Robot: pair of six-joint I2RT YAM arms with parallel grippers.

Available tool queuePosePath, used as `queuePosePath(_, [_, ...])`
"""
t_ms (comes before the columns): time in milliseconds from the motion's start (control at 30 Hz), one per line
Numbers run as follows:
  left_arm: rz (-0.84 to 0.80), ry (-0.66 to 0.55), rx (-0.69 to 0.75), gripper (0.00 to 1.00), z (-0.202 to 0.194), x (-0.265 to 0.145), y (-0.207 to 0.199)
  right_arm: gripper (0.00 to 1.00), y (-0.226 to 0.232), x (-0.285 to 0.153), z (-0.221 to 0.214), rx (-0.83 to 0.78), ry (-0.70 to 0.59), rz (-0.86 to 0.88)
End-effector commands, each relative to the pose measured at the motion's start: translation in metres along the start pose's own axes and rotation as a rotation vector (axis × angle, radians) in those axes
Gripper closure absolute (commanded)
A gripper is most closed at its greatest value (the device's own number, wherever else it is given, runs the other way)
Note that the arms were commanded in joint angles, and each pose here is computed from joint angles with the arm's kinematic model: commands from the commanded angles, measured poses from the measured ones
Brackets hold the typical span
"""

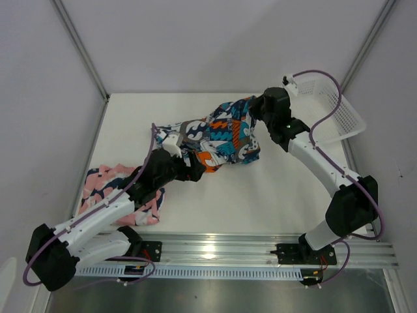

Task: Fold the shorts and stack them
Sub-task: Flatten the shorts out

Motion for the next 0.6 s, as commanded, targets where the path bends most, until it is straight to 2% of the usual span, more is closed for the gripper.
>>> queuePosePath(0, [-0.090,-0.084,0.086,0.07,0.022,0.010,-0.036,1.00,0.024,-0.031,0.029,-0.225,-0.100,-0.062])
queuePosePath(167, [-0.161,-0.117,0.122,0.07,0.023,0.028,-0.072,1.00,0.070,-0.057,0.048,-0.287,-0.187,-0.001])
queuePosePath(267, [-0.183,-0.132,0.143,0.07,0.018,0.035,-0.090,1.00,0.082,-0.065,0.055,-0.309,-0.231,-0.012])
queuePosePath(567, [-0.302,-0.228,0.195,0.07,-0.001,0.038,-0.126,1.00,0.128,-0.101,0.095,-0.279,-0.369,0.089])
Point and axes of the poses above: each gripper's point midway between its finger pads, its own x axis out along the fingers, its own y axis along the line the jaws close on, z = x × y, the point moved 7 cm from there along -x, back along the fingers
